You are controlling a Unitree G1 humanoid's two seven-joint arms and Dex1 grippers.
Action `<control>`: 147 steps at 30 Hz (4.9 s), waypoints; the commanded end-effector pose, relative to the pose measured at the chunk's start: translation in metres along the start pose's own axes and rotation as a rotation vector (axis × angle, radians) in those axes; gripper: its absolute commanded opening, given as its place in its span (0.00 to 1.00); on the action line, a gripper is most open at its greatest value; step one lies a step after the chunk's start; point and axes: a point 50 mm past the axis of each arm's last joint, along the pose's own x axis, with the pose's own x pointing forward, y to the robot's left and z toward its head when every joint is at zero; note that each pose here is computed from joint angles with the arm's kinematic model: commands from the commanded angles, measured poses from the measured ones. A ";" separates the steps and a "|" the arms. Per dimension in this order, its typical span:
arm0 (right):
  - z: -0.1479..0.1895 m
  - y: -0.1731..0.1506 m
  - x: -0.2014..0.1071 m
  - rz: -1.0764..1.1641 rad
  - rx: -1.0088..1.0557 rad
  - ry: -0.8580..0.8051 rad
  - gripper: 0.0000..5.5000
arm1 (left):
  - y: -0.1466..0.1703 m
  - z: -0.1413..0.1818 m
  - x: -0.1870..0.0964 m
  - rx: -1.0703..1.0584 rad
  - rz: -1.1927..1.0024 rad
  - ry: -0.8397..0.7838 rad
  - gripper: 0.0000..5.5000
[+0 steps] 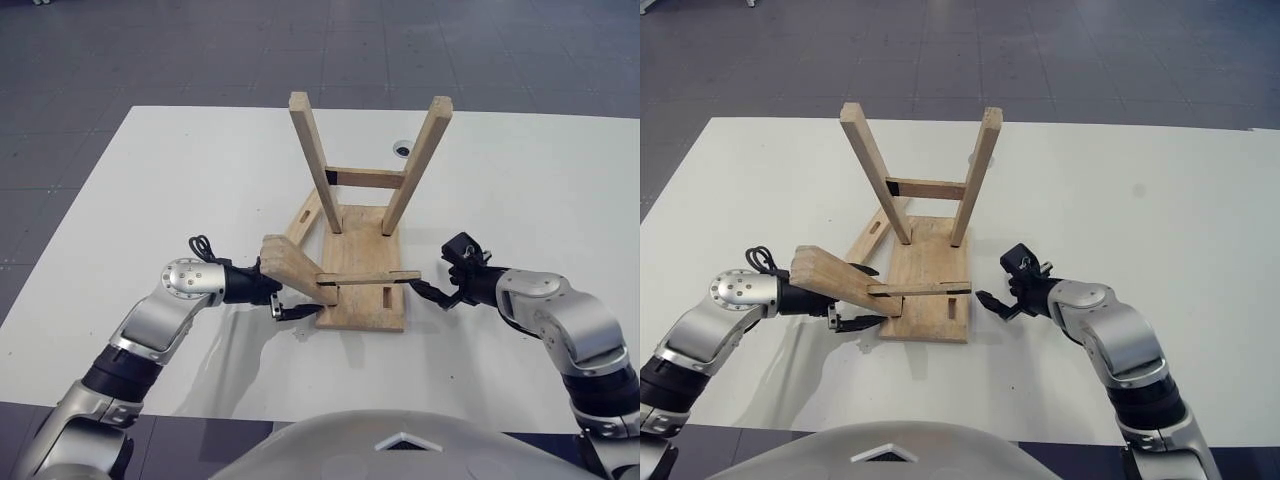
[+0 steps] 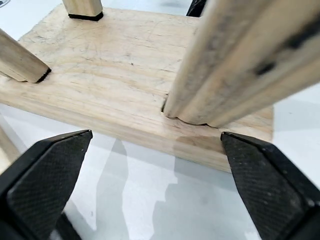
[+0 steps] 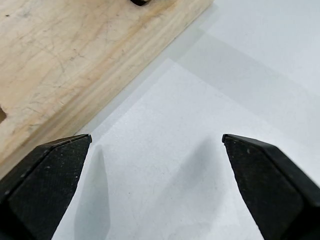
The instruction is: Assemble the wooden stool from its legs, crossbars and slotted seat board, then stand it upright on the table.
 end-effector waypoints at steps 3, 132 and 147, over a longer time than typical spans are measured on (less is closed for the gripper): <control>-0.001 -0.004 -0.001 -0.047 0.021 -0.024 0.88 | 0.011 0.014 -0.025 0.040 0.077 0.029 0.86; 0.068 -0.043 -0.087 0.774 -0.072 -0.301 0.37 | 0.023 0.137 -0.164 -0.441 0.127 -0.835 1.00; -0.005 -0.050 -0.045 0.716 -0.286 -0.621 0.37 | 0.017 0.101 -0.129 -0.567 0.164 -0.779 1.00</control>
